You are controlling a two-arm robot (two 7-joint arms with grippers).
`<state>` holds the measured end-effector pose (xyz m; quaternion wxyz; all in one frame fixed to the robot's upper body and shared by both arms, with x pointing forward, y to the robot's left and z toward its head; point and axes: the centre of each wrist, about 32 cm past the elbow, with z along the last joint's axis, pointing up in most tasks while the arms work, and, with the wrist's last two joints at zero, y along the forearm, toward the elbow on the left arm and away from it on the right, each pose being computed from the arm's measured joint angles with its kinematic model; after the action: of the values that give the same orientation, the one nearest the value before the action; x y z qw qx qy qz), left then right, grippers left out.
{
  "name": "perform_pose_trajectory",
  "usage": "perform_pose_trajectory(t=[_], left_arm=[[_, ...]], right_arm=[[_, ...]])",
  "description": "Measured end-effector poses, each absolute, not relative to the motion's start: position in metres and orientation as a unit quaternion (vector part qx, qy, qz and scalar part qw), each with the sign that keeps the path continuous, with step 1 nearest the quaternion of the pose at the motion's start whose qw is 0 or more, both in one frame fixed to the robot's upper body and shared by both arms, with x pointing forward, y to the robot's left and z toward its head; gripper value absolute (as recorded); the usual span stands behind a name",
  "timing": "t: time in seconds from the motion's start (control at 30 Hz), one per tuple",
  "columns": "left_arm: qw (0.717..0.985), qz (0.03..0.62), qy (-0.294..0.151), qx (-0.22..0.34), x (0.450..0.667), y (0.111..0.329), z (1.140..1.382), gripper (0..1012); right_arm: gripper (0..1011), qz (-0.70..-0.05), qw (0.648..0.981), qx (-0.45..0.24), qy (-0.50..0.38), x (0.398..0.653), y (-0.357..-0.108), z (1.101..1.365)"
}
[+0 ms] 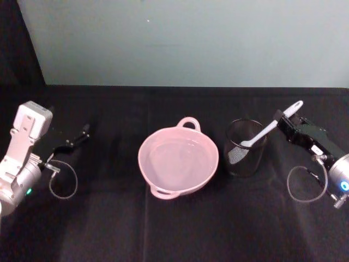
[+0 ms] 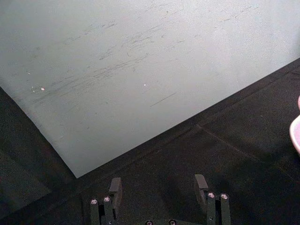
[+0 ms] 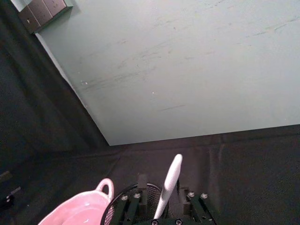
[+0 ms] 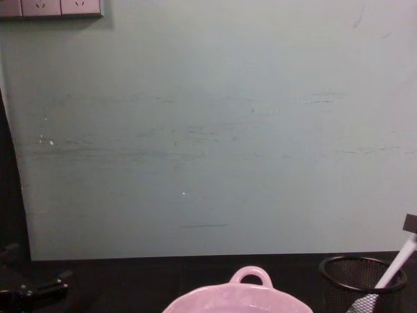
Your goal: Use the one hand to pick up the spoon and stir the clear water in the bowl.
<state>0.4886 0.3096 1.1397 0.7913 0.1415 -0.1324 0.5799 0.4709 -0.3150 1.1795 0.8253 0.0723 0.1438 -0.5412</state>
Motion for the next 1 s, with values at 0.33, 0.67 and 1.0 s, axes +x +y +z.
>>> perform_pose_trajectory(t=[0.33,0.67,1.0], left_arm=[[0.791,0.58,-0.132,0.142,0.489,0.31,1.14,1011],[0.791,0.58,-0.132,0.142,0.489,0.31,1.14,1011],[0.791,0.58,-0.132,0.141,0.489,0.31,1.14,1011]], right_arm=[[133,-0.541,0.825,0.072,0.144,0.471,-0.315,1.18],[126,-0.537,0.834,0.065,0.108,0.469,-0.315,1.187],[126,-0.501,0.863,0.044,0.039,0.468,-0.324,1.219]])
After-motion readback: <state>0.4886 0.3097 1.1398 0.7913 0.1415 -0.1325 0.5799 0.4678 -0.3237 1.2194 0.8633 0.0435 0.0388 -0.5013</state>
